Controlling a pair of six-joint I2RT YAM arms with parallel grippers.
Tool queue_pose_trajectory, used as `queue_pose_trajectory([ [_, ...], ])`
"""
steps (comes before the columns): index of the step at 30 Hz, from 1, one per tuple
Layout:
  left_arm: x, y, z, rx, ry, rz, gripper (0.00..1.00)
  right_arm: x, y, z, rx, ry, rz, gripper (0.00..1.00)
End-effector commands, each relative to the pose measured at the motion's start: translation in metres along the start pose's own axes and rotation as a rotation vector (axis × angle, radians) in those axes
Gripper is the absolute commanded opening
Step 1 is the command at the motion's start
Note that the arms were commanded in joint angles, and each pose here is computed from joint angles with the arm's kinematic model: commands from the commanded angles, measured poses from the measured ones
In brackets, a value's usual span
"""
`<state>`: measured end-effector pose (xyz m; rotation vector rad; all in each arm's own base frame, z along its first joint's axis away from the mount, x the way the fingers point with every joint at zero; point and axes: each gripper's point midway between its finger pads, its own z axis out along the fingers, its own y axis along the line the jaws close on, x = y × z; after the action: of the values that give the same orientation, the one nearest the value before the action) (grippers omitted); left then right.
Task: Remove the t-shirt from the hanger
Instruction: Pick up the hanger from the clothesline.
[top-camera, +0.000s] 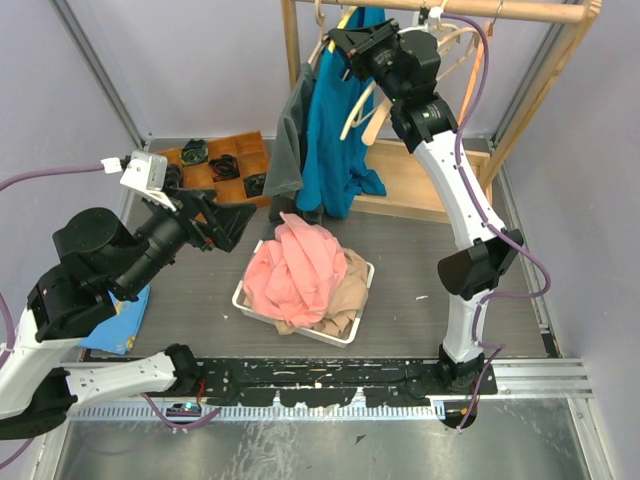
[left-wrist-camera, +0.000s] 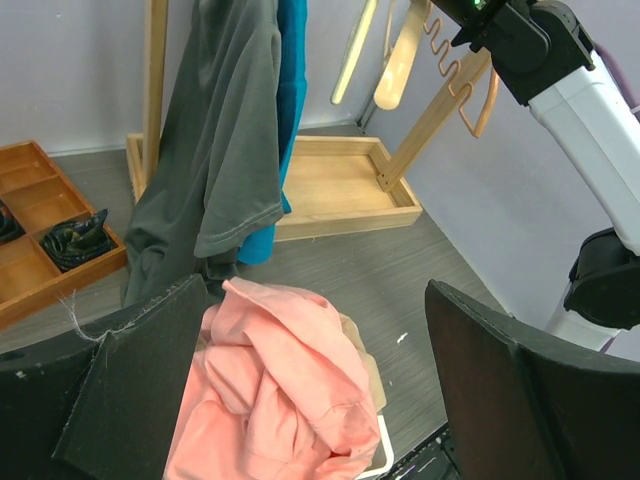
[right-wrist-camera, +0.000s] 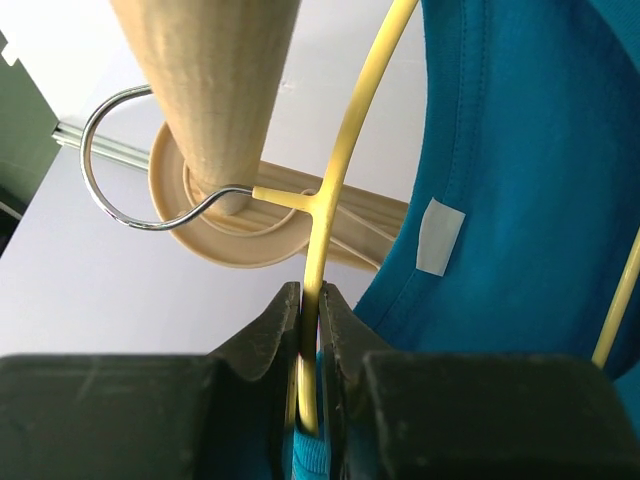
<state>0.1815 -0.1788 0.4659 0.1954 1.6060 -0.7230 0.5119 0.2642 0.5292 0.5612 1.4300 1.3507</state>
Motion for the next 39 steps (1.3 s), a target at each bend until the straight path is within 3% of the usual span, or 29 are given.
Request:
queue_pose_trajectory([
  [1, -0.007, -0.005, -0.001, 0.025, -0.032, -0.025, 0.98, -0.034, 0.105, -0.048, -0.261, -0.086, -0.011, 0.11],
  [28, -0.024, -0.031, 0.025, 0.075, -0.063, -0.031, 0.98, -0.032, 0.098, -0.143, -0.222, -0.015, 0.001, 0.02],
  [39, -0.047, -0.037, 0.046, 0.041, -0.146, -0.051, 0.98, -0.013, 0.101, -0.184, -0.239, 0.067, -0.024, 0.01],
])
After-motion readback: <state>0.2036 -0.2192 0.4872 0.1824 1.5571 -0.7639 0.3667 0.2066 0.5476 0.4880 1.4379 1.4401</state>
